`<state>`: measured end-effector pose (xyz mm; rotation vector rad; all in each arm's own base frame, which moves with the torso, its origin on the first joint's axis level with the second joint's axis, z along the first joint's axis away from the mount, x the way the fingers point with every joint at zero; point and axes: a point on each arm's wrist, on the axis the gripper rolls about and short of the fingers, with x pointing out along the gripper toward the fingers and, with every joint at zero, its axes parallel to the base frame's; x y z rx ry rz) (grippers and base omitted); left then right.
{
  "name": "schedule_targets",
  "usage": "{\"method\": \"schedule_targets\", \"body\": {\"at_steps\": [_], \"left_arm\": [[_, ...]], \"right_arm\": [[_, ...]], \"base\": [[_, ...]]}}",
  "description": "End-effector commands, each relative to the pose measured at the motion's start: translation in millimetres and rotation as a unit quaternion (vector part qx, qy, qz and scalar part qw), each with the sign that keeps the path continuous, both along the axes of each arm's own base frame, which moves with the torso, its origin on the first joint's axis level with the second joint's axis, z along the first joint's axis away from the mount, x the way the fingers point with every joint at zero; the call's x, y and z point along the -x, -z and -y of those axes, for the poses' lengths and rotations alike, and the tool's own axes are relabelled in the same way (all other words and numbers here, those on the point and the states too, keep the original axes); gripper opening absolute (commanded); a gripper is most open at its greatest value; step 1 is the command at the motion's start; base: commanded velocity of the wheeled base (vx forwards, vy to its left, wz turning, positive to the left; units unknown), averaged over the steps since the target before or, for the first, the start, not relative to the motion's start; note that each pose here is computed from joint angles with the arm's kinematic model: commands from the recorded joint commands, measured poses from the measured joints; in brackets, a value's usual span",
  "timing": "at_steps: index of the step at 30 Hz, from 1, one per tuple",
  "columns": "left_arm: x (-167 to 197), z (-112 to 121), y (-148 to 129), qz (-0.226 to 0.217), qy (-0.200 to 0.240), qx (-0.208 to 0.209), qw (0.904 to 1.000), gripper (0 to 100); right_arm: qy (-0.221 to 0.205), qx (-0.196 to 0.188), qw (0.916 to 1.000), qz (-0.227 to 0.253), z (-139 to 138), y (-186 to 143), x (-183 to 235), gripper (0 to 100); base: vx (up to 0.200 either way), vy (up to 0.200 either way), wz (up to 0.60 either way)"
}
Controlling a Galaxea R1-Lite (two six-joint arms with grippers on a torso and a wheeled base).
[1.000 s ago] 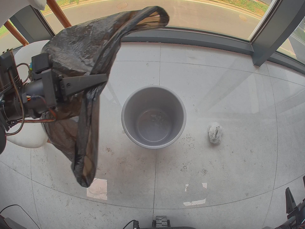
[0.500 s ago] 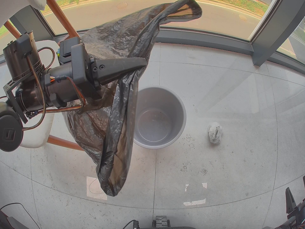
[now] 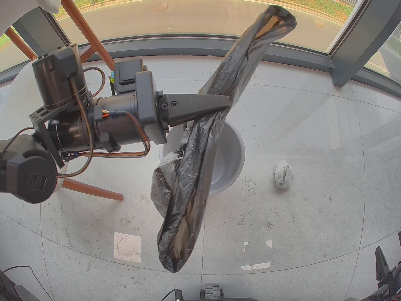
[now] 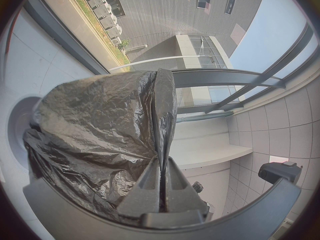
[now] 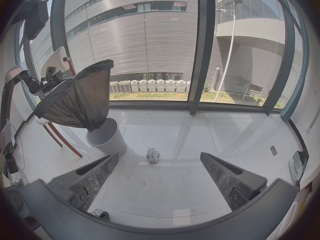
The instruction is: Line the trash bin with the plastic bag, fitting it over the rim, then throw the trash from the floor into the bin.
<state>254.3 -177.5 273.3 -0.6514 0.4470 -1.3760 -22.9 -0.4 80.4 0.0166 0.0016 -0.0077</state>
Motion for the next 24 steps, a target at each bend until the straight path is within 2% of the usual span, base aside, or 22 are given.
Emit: {"method": "schedule_targets", "body": {"at_steps": [1, 7, 12, 19, 24], "left_arm": [[-7, 4, 15, -0.02, -0.001, -0.013, 0.9997, 0], [-16, 3, 32, -0.025, -0.012, -0.021, 0.9994, 0], [-27, -2, 56, 0.021, -0.031, -0.037, 0.9986, 0], [-24, -2, 74, 0.029, -0.036, -0.045, 0.9979, 0], [-26, 6, 83, 0.058, -0.064, -0.057, 0.9946, 0]], "right_arm": [[0.0, 0.0, 1.0, -0.007, 0, 5, -1, 100], [0.0, 0.0, 1.0, -0.007, 0, 5, -1, 100], [0.001, 0.001, 1.0, -0.007, 0, 5, -1, 100], [0.0, 0.001, 1.0, -0.007, 0, 5, -1, 100], [0.001, 0.001, 1.0, -0.007, 0, 5, -1, 100]], "base": [[0.0, 0.0, 0.0], [0.0, 0.0, 0.0], [0.0, 0.0, 0.0], [0.0, 0.0, 0.0], [0.0, 0.0, 0.0]]}}
